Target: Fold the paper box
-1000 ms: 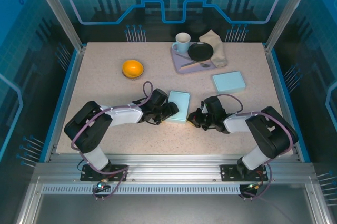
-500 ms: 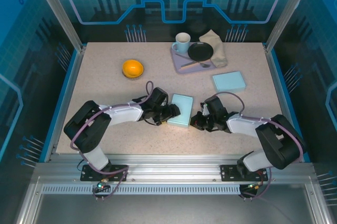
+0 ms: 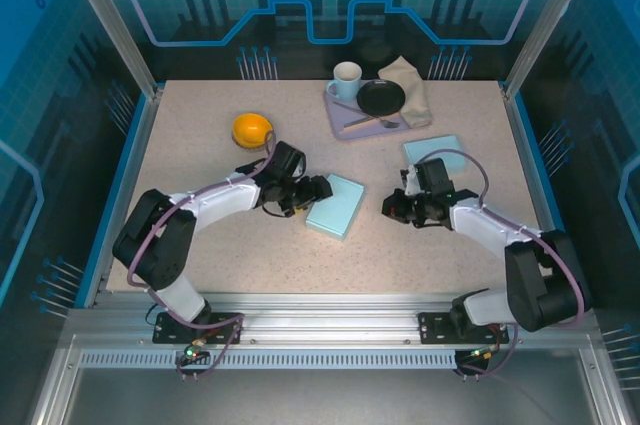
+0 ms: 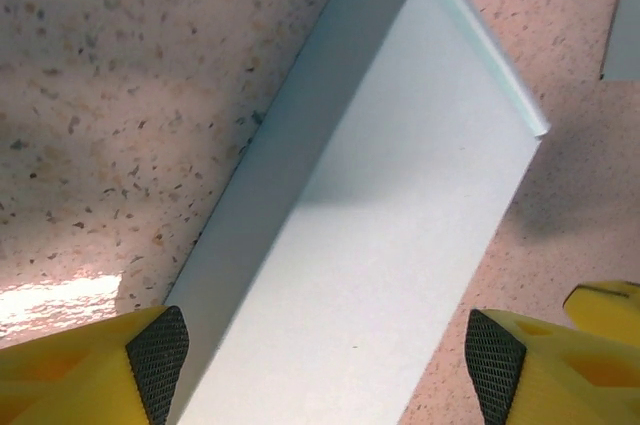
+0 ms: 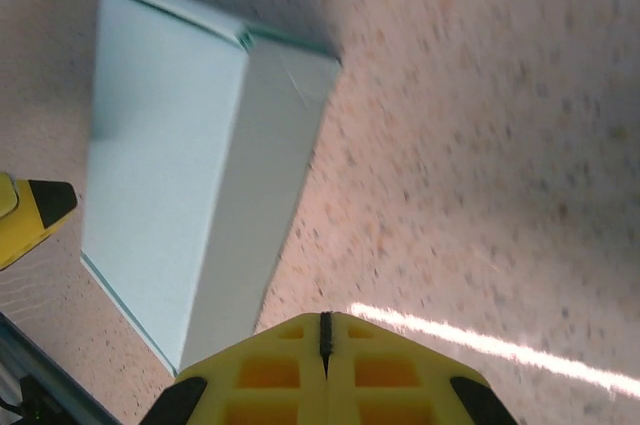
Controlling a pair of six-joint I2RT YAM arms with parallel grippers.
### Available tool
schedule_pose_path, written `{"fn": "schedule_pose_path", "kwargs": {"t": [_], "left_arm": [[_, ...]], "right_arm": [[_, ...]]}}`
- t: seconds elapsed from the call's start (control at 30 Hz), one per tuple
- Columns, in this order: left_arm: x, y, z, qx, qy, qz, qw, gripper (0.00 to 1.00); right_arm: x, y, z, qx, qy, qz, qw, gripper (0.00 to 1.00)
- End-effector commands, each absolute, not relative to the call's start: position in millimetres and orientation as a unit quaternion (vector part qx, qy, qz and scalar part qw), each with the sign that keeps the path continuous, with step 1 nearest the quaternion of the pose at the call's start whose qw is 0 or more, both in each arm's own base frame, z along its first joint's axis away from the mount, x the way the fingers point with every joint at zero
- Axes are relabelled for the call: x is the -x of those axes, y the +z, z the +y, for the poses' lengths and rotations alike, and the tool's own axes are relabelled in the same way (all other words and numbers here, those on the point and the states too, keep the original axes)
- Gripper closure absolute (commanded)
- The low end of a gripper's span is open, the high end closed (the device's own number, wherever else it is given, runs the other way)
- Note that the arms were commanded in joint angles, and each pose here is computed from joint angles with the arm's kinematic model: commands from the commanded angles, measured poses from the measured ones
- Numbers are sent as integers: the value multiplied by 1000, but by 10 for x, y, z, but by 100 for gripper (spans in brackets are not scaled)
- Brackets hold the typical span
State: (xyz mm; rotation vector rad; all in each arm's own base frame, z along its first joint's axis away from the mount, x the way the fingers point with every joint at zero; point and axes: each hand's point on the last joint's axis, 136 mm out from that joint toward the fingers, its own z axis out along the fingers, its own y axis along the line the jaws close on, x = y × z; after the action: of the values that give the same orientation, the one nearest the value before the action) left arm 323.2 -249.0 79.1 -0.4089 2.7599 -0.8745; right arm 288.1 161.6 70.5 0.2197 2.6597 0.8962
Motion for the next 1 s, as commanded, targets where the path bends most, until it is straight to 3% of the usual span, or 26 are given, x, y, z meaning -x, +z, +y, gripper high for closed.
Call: {"fn": "schedule_pose_path", "kwargs": {"t": [0.0, 0.37, 0.97], "left_arm": [[-3314, 802, -2415, 115, -277, 948, 108, 22], [-3972, 759, -2866, 44, -307, 943, 121, 23], [-3836, 597, -3476, 38, -377, 924, 58, 25]], "right_arm": [[-3048, 717, 1665, -53, 325, 929, 167, 100], [-3520, 402, 1864, -71, 353, 918, 167, 100], [-3534, 483, 2422, -44, 420, 891, 165, 100]]}}
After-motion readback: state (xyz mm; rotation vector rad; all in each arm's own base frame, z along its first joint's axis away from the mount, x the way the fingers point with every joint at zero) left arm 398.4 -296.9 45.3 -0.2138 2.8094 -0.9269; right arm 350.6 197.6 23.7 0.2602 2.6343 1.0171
